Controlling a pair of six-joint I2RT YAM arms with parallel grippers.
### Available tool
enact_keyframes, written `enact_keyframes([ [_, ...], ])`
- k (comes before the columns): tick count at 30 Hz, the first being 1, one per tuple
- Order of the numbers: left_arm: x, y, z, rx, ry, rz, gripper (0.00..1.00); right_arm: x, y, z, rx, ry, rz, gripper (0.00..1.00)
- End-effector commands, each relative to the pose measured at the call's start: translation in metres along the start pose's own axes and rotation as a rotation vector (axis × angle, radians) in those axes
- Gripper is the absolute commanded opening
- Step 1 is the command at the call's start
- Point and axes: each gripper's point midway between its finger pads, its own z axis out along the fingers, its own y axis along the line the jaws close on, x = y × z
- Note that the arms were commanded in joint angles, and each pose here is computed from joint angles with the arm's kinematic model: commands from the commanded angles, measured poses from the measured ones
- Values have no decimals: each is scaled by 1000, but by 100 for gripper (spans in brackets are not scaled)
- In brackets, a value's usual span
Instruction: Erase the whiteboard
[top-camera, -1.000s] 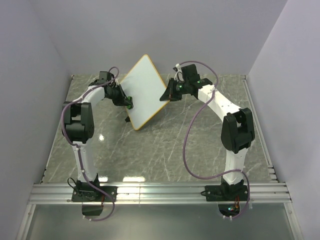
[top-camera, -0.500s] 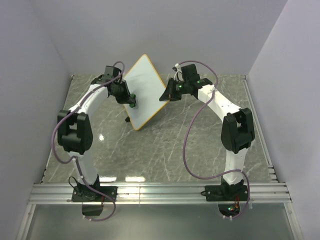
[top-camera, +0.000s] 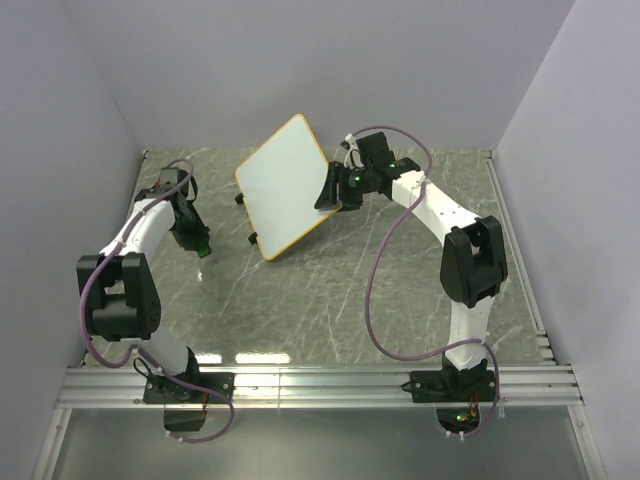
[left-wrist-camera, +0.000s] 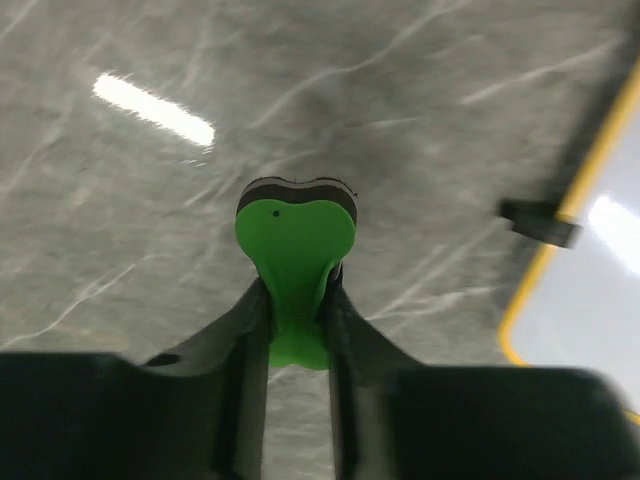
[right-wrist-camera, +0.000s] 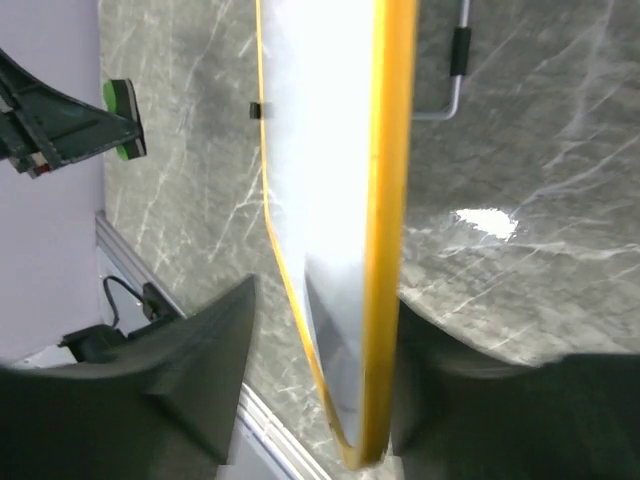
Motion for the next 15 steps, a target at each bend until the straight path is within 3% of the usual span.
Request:
enact_keyframes([
  [1, 1, 24, -8, -78, -34, -27, 30, -5, 20, -18, -1, -42, -61, 60],
  [2, 4, 27, -6, -88, -29, -26, 40, -8, 23, -23, 1, -57, -68, 64],
  [7, 21, 39, 10, -125, 11, -24, 58, -16, 22, -45, 68, -118, -95, 70],
  [8, 24, 39, 12, -125, 18, -25, 66, -17, 21, -48, 81, -126, -102, 72],
  [12, 37, 38, 21, -100, 55, -36, 83, -23, -3, -71, 186, -179, -84, 73],
  [15, 40, 36, 20, -87, 64, -46, 88, -22, -25, -90, 259, -206, -52, 74],
])
